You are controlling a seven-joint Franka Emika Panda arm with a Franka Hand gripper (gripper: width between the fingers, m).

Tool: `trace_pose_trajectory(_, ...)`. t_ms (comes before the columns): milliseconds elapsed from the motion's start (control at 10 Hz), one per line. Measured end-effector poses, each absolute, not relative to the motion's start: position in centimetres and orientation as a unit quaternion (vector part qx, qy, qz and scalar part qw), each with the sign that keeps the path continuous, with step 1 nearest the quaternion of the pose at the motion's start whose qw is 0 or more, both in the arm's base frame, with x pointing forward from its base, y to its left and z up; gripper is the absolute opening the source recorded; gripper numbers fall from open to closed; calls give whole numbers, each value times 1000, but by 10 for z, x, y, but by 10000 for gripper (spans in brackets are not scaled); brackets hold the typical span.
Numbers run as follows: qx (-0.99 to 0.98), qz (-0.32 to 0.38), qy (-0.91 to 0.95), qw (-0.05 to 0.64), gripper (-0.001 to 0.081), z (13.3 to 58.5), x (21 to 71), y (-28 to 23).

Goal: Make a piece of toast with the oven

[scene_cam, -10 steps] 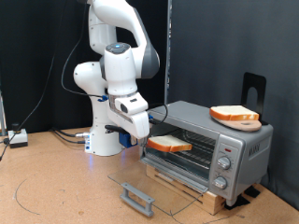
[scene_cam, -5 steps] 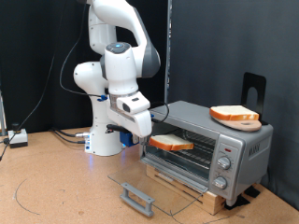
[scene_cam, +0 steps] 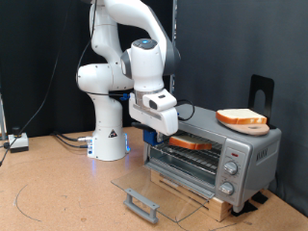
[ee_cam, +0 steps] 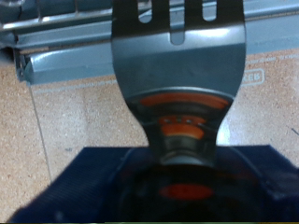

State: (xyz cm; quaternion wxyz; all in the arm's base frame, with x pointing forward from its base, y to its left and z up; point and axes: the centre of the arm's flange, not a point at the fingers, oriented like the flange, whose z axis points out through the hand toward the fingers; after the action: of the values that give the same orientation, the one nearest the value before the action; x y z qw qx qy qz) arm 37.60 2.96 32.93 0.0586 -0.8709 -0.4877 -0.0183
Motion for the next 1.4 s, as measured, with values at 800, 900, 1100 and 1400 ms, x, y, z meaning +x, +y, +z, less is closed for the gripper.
trace_pose_trajectory(800,-855,-13,-518,31,405,313,370,-17)
trace_pose_trajectory(900,-861,-19,-506,49,405,315,368,-34)
trace_pose_trajectory(1100,-881,-39,-465,79,405,320,366,-68)
trace_pose_trajectory(1400,-906,-50,-406,109,405,328,361,-109)
